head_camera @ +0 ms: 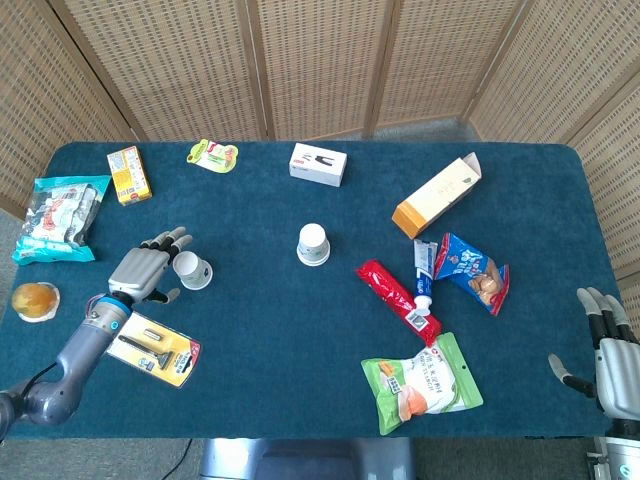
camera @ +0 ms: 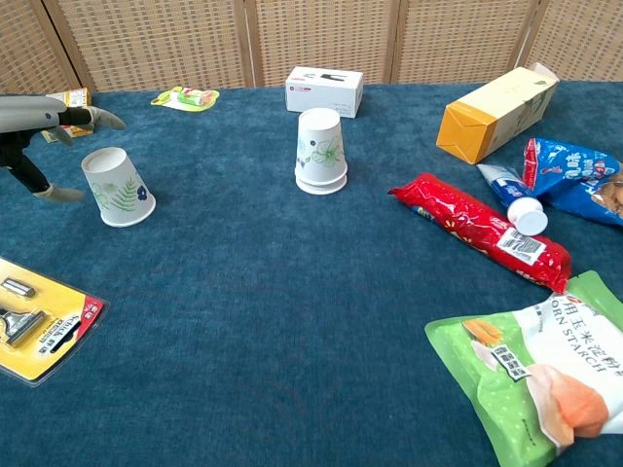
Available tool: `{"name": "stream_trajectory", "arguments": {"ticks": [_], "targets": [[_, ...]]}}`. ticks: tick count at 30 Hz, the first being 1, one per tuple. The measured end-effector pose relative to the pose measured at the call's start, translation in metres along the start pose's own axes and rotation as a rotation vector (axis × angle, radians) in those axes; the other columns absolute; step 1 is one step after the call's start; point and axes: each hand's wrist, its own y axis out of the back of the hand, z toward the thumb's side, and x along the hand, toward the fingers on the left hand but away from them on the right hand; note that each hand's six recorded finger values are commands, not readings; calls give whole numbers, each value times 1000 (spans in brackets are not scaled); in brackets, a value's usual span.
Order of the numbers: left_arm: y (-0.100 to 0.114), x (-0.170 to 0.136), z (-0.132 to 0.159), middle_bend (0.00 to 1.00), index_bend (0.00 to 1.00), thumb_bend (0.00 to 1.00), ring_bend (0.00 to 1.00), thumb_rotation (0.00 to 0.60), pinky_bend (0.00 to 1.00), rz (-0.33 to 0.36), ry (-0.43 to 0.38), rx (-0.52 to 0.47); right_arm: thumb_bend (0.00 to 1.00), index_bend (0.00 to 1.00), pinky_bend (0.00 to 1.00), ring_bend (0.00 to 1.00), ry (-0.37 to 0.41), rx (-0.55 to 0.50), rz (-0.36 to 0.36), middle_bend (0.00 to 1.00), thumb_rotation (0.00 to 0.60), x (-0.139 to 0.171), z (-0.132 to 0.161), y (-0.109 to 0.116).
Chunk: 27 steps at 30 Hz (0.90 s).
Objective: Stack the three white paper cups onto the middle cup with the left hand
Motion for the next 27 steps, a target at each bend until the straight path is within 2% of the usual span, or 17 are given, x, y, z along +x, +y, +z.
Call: {"name": "stream_trajectory", "arguments": {"ticks": [6,8,13,27], "targets": [[-8,18,12,6,65,347,0,600,239,-21,-19,-20,282,0,330,0,-4,2,-3,82,599,2,0,2],[-9,22,17,26,89,347,10,600,284,-21,-29,-22,280,0,330,0,-7,2,-5,82,599,3,-1,2],[-10,29,22,90,153,347,133,600,462,-19,-41,-20,282,0,330,0,-17,7,-14,82,600,5,-4,6],[-6,29,17,216,280,348,260,600,550,-12,-32,-19,283,0,330,0,-14,5,-12,82,599,4,-4,5]]}}
